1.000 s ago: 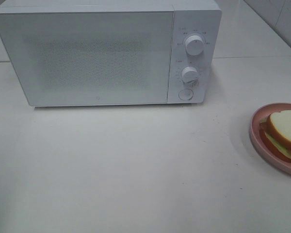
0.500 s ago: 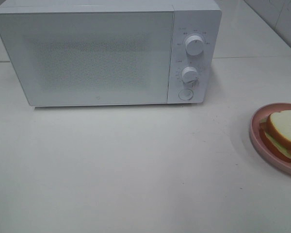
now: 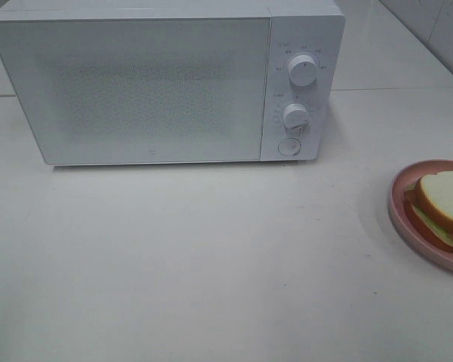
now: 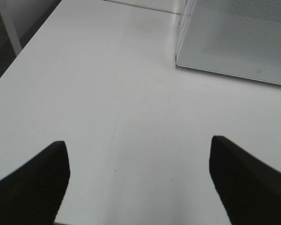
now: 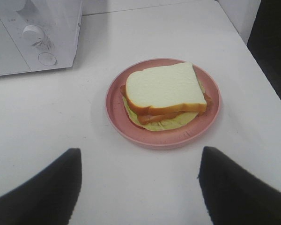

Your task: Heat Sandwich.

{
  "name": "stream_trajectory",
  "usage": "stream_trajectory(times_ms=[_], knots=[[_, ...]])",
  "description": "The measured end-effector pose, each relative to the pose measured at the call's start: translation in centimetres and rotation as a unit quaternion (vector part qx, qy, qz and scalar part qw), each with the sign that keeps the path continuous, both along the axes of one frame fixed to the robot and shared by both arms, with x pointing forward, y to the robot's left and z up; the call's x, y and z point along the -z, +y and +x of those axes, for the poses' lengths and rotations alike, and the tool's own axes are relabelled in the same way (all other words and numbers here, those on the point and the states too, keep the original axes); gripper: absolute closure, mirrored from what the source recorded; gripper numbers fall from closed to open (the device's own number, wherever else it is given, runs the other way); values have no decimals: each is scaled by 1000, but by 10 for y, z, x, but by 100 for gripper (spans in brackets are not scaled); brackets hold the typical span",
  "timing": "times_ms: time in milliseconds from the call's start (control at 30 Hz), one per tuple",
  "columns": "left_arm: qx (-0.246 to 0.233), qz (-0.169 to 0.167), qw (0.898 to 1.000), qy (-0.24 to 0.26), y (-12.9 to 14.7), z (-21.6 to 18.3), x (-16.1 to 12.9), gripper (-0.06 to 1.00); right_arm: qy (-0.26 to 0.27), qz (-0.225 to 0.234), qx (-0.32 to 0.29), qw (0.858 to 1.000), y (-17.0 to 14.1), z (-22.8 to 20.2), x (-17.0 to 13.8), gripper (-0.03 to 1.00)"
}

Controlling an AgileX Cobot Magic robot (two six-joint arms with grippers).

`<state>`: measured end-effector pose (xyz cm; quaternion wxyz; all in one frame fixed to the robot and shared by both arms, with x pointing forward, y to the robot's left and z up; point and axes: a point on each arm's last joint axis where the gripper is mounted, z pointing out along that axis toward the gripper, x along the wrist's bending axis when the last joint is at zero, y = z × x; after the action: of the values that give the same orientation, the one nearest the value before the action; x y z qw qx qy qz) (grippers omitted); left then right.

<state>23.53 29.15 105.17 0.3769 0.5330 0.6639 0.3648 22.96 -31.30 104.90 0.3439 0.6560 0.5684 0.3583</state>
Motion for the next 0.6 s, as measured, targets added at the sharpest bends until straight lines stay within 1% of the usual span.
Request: stream_trajectory(times_ms=[67, 167, 233, 267, 400, 600], knots=[[5, 3, 1000, -2, 0, 1, 0, 19, 0, 0, 0, 1000, 0, 0, 0, 27], [22, 22, 1000, -4, -2, 1, 0, 19, 0, 0, 0, 1000, 0, 0, 0, 28], [27, 25, 999, -4, -2, 1, 0, 19, 0, 0, 0, 1000, 0, 0, 0, 28], [42, 34, 999, -5, -4, 1, -1, 19, 0, 0, 0, 1000, 0, 0, 0, 28], [60, 41, 997, -7, -7, 1, -1, 19, 0, 0, 0, 1000, 0, 0, 0, 28], [63, 43, 997, -8, -7, 2, -1, 19, 0, 0, 0, 1000, 0, 0, 0, 28]])
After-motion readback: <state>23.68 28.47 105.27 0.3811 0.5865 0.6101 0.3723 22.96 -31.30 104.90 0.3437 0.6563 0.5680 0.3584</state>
